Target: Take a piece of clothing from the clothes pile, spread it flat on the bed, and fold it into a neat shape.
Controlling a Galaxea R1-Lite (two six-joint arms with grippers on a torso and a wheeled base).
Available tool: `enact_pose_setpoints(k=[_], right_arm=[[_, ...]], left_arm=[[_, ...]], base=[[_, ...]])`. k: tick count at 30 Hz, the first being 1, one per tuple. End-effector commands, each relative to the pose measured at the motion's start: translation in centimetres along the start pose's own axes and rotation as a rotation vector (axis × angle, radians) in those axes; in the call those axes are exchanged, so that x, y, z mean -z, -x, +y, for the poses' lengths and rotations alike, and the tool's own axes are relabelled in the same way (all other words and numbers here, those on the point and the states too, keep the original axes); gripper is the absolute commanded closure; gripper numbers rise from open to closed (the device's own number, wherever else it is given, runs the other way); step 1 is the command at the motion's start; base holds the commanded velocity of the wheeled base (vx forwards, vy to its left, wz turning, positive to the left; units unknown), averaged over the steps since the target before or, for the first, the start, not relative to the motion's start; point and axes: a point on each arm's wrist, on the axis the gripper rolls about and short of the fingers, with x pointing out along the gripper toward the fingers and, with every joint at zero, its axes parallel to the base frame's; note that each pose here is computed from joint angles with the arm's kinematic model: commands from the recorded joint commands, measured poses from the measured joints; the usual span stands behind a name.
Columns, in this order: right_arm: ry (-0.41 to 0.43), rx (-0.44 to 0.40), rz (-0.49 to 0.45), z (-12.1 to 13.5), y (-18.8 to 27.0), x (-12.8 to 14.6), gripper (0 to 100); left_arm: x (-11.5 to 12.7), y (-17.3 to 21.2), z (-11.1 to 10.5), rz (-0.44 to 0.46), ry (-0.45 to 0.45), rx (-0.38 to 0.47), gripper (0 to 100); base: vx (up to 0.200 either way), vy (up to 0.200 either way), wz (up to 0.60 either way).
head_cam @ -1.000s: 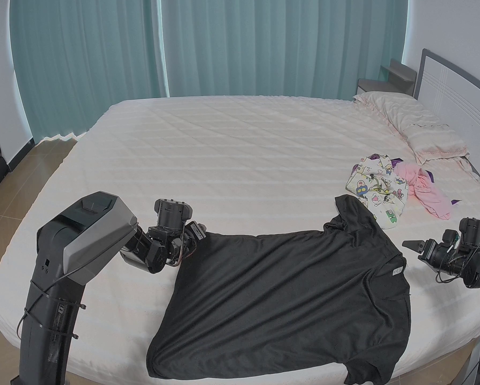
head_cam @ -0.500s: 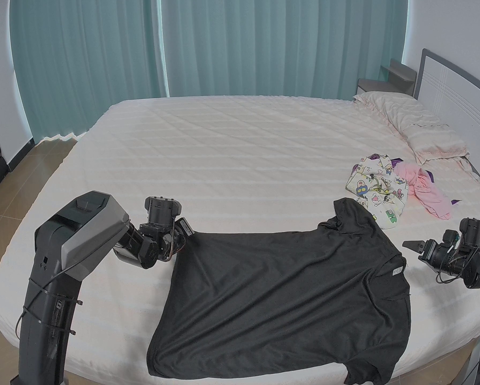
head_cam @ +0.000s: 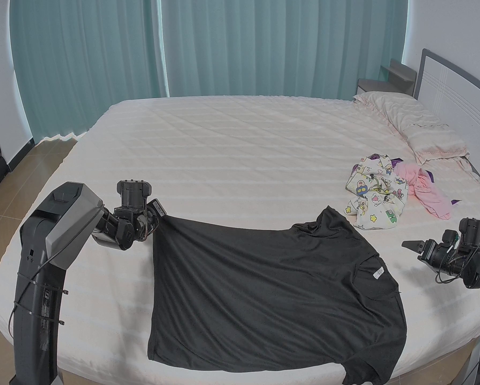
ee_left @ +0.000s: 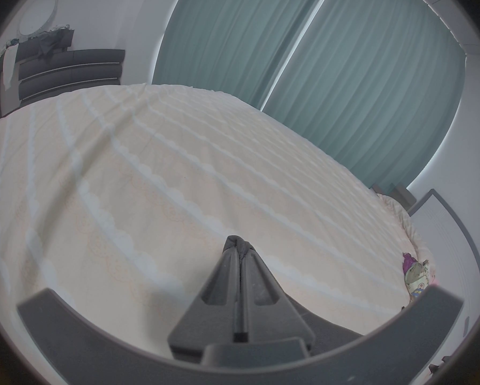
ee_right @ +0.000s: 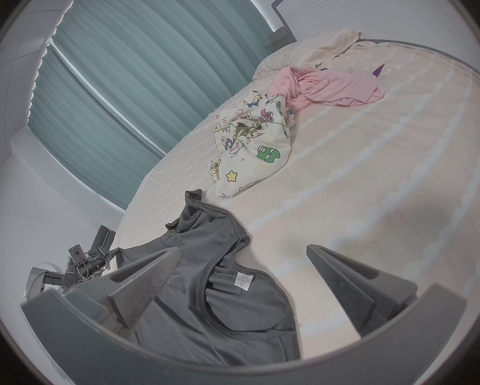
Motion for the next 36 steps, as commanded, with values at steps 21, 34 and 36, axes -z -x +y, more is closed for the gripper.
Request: enact_pose_setpoints(k=[21, 34, 36], right_arm=[[0.000, -0.003, -0.002, 0.2, 0.2, 0.0, 0], [0.012, -0.020, 0.017, 1.0, 0.4, 0.5, 0], [0.013, -0.021, 0.016, 1.0, 0.4, 0.5, 0]], left_arm=[[-1.1, 8.8, 0.9, 0.261, 0.087, 0.034, 0], [7.3, 20.5, 3.5, 0.467, 0.085, 0.061, 0], [9.0, 21.9, 4.1, 0.497, 0.083, 0.069, 0]], base=[[0.000, 0.000, 0.00], [-0.031, 0.000, 0.00], [-0.200, 0.000, 0.00]])
